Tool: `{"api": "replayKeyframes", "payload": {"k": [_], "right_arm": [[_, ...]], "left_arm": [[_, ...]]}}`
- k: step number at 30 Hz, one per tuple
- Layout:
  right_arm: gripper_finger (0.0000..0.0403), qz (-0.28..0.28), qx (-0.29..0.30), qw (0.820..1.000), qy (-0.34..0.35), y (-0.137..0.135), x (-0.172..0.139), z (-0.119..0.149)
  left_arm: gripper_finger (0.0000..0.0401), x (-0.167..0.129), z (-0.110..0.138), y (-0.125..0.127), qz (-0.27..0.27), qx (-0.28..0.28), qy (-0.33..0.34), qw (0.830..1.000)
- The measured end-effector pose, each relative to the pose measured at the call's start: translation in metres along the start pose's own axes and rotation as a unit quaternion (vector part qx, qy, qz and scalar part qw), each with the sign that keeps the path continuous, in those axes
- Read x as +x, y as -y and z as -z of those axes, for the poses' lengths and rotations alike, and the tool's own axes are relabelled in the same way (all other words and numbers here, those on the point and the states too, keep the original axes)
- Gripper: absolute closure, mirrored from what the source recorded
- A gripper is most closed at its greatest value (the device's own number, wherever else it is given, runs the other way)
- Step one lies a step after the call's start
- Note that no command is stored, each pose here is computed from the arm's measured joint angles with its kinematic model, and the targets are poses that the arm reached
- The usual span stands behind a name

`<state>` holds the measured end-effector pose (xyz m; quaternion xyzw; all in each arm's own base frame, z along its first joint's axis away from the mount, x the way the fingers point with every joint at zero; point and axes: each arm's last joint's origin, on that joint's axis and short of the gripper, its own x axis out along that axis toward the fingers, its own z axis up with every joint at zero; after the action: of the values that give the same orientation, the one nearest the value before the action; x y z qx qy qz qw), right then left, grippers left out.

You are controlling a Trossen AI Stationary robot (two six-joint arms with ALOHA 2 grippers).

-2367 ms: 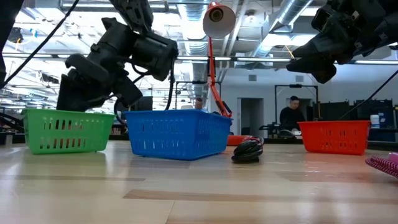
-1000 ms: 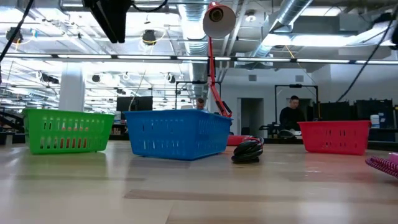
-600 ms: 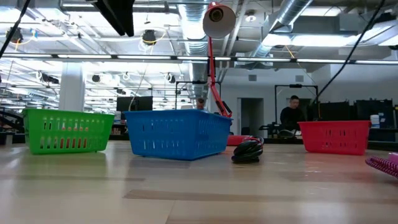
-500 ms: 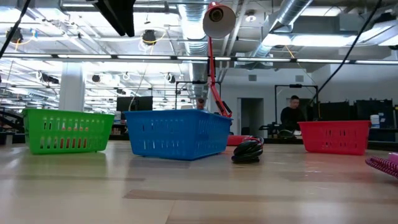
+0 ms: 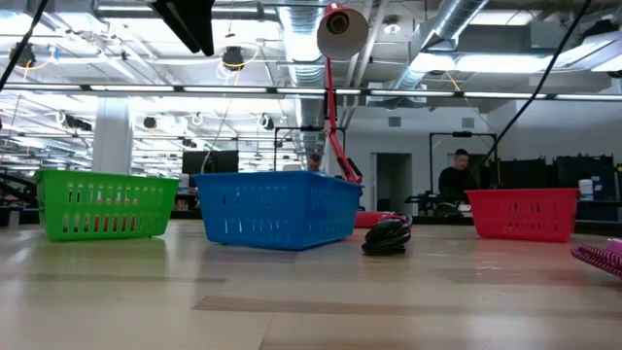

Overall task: Pick and place items into bin
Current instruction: Put the blue charger adapter into the green basket

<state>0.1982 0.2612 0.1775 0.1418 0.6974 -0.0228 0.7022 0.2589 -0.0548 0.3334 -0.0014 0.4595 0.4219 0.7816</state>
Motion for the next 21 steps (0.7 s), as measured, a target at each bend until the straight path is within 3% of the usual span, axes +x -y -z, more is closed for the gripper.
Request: {"api": "replayKeyframes", "payload": {"k": [21], "right_arm": [[0.0181, 0.037, -0.033, 0.999, -0.017, 0.001, 0.032, -0.007]], "left_arm": [[0.0177, 0.0, 0.0, 0.0, 0.0, 0.001, 0.0, 1.0]]}}
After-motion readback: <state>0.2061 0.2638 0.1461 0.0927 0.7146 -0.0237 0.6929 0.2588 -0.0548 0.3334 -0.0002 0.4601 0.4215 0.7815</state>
